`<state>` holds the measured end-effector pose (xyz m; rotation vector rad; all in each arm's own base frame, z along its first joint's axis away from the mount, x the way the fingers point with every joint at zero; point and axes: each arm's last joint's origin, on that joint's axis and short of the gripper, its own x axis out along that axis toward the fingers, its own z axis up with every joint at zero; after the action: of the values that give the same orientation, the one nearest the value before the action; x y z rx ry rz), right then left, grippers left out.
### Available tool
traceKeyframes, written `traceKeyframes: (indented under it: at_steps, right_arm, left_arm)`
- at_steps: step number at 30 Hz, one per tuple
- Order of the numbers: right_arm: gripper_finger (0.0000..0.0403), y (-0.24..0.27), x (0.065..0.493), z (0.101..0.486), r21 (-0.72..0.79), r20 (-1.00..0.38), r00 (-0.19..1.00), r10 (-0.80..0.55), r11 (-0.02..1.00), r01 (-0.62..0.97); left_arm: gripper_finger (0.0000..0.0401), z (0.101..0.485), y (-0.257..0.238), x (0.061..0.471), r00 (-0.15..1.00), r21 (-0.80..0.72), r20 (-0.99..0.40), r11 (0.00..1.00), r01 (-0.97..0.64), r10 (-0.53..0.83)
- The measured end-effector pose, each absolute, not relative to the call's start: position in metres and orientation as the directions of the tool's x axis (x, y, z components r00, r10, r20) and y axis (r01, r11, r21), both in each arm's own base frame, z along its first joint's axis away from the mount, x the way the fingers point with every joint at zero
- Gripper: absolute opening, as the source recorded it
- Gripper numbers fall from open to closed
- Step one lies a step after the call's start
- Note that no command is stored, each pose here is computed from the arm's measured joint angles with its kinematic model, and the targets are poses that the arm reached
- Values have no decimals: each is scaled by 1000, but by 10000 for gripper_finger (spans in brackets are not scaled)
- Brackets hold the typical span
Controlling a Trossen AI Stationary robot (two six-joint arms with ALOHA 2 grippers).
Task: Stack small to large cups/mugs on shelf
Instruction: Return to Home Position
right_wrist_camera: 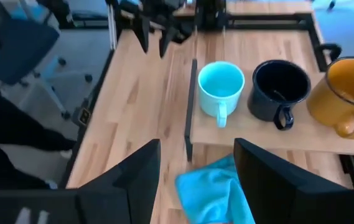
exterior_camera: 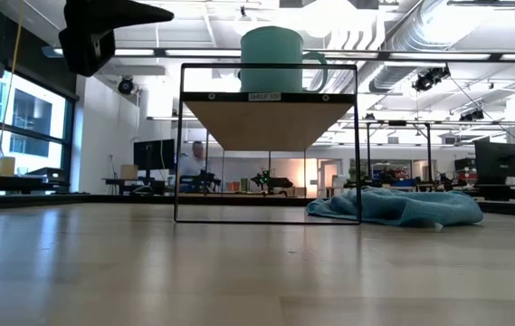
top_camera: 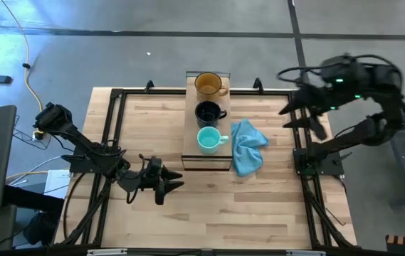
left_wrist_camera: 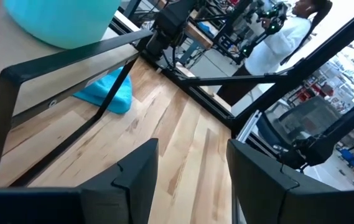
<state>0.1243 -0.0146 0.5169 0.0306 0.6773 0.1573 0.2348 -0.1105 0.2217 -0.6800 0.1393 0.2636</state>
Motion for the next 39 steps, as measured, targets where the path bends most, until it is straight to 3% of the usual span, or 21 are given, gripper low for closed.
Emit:
traceKeyframes:
  at_steps: [9, 23, 31, 39]
  right_arm:
    - [195, -3, 63, 534, 71, -443, 887, 133, 991, -113]
    - [195, 10, -5, 541, -1, -236, 965, 118, 993, -122]
    - [195, 6, 21, 531, -124, -154, 977, 148, 978, -167]
    - [195, 2, 48, 475, -173, 0, 978, 208, 963, -205]
  left_arm:
    - [179, 223, -111, 235, 960, -608, -203, 743, -279, 194]
    - [179, 223, -111, 235, 960, -602, -203, 748, -278, 194]
    - [179, 223, -109, 235, 948, -572, -193, 757, -317, 252]
    - [179, 223, -109, 235, 948, -572, -193, 756, -318, 253]
